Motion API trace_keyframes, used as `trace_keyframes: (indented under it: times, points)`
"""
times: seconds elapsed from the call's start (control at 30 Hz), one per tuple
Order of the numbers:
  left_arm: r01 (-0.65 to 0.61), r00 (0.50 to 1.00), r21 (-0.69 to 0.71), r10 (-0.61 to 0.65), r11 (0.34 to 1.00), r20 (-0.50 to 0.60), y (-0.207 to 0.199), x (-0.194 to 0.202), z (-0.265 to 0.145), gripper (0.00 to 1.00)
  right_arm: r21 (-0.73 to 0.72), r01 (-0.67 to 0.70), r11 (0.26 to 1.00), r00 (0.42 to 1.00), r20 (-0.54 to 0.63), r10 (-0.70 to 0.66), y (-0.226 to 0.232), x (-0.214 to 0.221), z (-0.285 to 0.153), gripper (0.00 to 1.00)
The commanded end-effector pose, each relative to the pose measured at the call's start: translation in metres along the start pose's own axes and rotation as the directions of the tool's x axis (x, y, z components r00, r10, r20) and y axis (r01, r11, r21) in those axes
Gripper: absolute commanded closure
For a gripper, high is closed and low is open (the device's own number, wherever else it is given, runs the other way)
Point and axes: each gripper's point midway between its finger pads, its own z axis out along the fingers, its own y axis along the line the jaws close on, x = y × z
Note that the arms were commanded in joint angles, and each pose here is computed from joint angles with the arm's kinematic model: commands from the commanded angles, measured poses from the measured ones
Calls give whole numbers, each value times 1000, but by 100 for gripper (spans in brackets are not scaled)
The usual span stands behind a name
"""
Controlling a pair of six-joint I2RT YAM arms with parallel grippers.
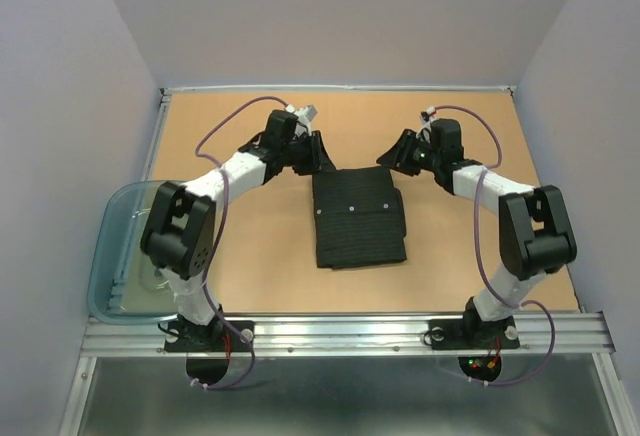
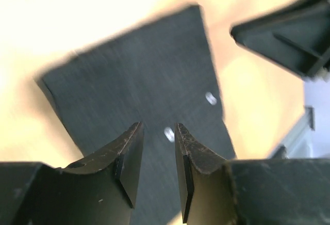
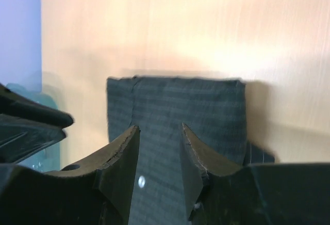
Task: Fold and stack the long sleeve shirts
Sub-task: Fold the shirt
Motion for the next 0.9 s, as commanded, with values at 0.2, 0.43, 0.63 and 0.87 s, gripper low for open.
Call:
trace_keyframes:
  times: [0.2,0.43,0.63,0.87]
  points:
    - [99,991,-180,-114,979,-76,95,-15,66,59,104,-28,994,1000,11,27,-51,-17,66,58]
    - [8,1000,-203,-11,979,-11,73,-33,24,59,266,39,963,996,72,-60,-55,-39,25,57]
    - [-297,948,-346,317,890,0,26,-26,-23,56,277,16,961,998,51,-31,-34,-5,-39,51]
    - [-413,911,-422,355,807,-212,42,48,-2,55,211,-134,968,987,-54,149,-20,95,-94,42]
